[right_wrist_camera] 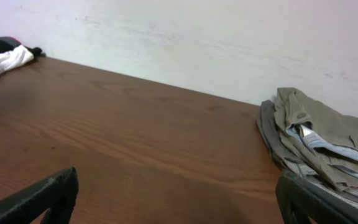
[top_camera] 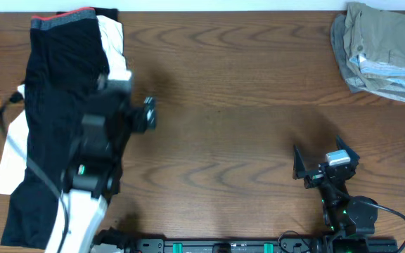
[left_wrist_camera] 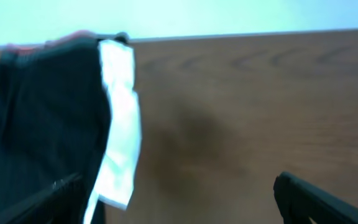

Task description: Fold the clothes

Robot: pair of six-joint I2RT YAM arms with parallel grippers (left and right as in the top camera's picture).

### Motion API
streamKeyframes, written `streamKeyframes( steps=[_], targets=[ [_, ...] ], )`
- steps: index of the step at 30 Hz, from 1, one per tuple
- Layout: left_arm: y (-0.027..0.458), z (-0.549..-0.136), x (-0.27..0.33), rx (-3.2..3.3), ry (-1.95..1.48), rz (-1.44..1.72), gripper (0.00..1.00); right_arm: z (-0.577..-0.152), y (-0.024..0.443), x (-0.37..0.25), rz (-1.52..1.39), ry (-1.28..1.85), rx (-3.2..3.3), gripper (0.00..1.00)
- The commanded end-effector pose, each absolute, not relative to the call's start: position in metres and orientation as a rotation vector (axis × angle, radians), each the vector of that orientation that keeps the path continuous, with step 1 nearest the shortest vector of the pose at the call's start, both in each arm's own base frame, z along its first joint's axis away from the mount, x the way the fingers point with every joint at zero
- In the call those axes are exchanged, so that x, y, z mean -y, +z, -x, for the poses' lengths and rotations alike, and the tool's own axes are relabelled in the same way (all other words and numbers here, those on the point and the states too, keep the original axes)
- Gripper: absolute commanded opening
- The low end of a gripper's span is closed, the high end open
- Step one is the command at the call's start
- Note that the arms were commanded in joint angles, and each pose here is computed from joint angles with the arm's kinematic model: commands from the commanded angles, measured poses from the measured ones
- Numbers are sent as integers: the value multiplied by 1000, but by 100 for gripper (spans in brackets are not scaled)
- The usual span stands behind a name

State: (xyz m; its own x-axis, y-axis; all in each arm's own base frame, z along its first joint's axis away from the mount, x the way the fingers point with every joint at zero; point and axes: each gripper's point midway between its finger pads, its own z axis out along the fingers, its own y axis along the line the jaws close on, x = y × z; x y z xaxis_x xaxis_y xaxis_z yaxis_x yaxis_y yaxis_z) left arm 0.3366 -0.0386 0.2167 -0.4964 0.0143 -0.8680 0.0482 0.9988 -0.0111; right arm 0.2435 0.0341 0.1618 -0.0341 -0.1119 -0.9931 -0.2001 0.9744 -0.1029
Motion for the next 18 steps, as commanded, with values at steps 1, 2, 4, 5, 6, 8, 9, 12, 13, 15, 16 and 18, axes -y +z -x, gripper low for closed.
streamKeyframes(
  steps=[1, 2, 4, 5, 6, 8, 9, 12, 13, 15, 16, 18],
  targets=[
    [200, -312, 30, -2030, -119, -47, 98, -243, 161, -33, 246, 64, -1608, 99],
    [195, -307, 26, -2003, -124, -37, 98, -243, 161, -33, 246, 64, -1608, 99],
    [186, -298, 20, -1959, -125, -22, 98, -243, 161, -33, 246, 64, -1609, 99],
    [181, -294, 19, -1937, -126, -18, 98, -243, 161, -33, 246, 64, -1608, 99],
    [178, -290, 18, -1920, -126, -16, 98, -243, 161, -33, 246, 64, -1608, 99],
    [171, -283, 15, -1884, -122, -12, 98, -243, 161, -33, 246, 64, -1609, 99],
    [167, -280, 15, -1872, -120, -10, 98, -243, 161, -33, 246, 64, -1609, 99],
    [157, -271, 14, -1849, -116, -9, 98, -243, 161, -33, 246, 64, -1608, 99],
    [153, -269, 14, -1846, -115, -9, 98, -243, 161, -33, 246, 64, -1608, 99],
    [147, -265, 12, -1838, -109, -2, 98, -243, 161, -33, 246, 64, -1609, 99],
    [144, -263, 10, -1831, -106, 3, 98, -243, 161, -33, 246, 64, -1609, 99],
    [140, -260, 9, -1818, -101, 8, 98, -243, 161, -33, 246, 64, -1609, 99]
  ],
)
